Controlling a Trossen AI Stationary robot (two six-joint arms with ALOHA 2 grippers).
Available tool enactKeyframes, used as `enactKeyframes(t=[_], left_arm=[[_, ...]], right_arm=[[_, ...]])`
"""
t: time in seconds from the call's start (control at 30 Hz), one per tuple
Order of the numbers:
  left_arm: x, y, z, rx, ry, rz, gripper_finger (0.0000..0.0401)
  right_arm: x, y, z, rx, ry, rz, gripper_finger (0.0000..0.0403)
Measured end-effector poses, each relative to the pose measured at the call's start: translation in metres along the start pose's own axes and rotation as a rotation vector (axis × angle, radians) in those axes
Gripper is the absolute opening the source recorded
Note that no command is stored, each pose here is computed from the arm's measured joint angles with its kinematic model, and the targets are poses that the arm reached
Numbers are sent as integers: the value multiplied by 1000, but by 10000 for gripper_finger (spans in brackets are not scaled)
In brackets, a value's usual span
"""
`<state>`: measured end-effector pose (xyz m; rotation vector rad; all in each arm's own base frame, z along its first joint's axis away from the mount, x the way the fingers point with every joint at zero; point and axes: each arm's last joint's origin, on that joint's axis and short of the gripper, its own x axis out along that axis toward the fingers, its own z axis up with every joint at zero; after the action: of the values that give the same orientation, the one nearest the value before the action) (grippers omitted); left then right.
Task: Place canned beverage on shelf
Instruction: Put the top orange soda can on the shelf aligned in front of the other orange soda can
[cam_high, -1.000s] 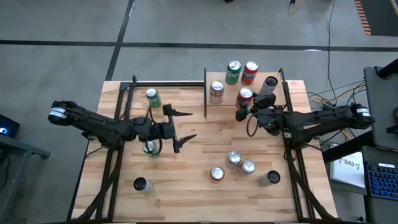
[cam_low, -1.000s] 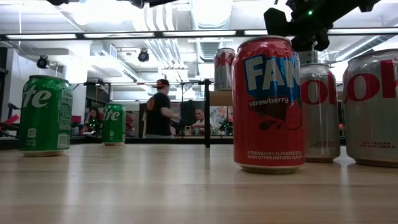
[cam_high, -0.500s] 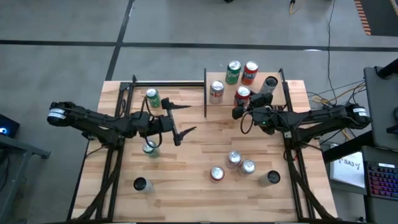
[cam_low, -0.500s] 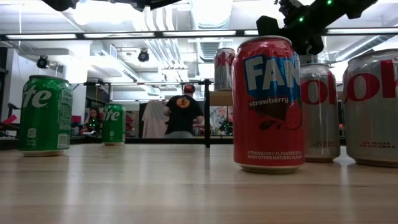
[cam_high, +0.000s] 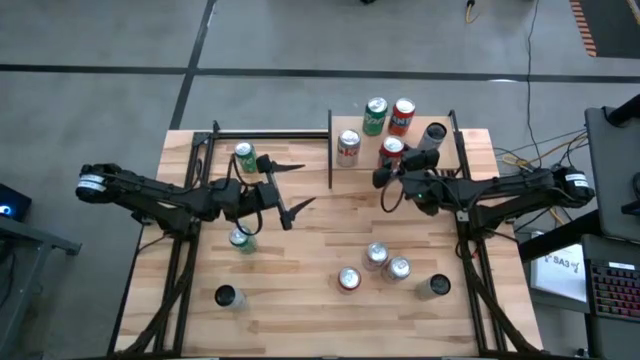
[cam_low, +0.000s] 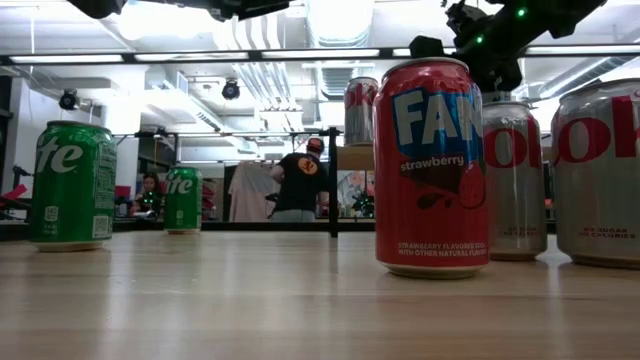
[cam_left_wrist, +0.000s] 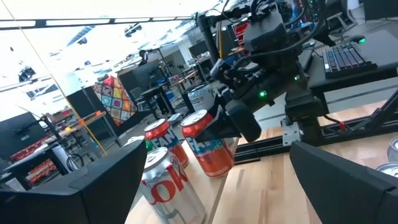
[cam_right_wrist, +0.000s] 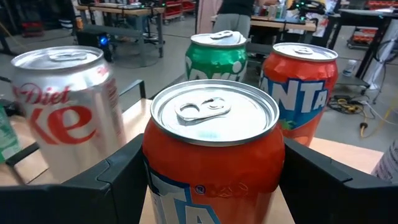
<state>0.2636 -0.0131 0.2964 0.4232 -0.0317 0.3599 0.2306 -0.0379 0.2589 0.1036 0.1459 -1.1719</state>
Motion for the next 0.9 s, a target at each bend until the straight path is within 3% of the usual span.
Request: enactKeyframes(t=[0.9], left_arm=[[1, 2, -2, -1, 11, 10, 382]], right_arm=[[14, 1, -6, 45, -2, -74, 286]])
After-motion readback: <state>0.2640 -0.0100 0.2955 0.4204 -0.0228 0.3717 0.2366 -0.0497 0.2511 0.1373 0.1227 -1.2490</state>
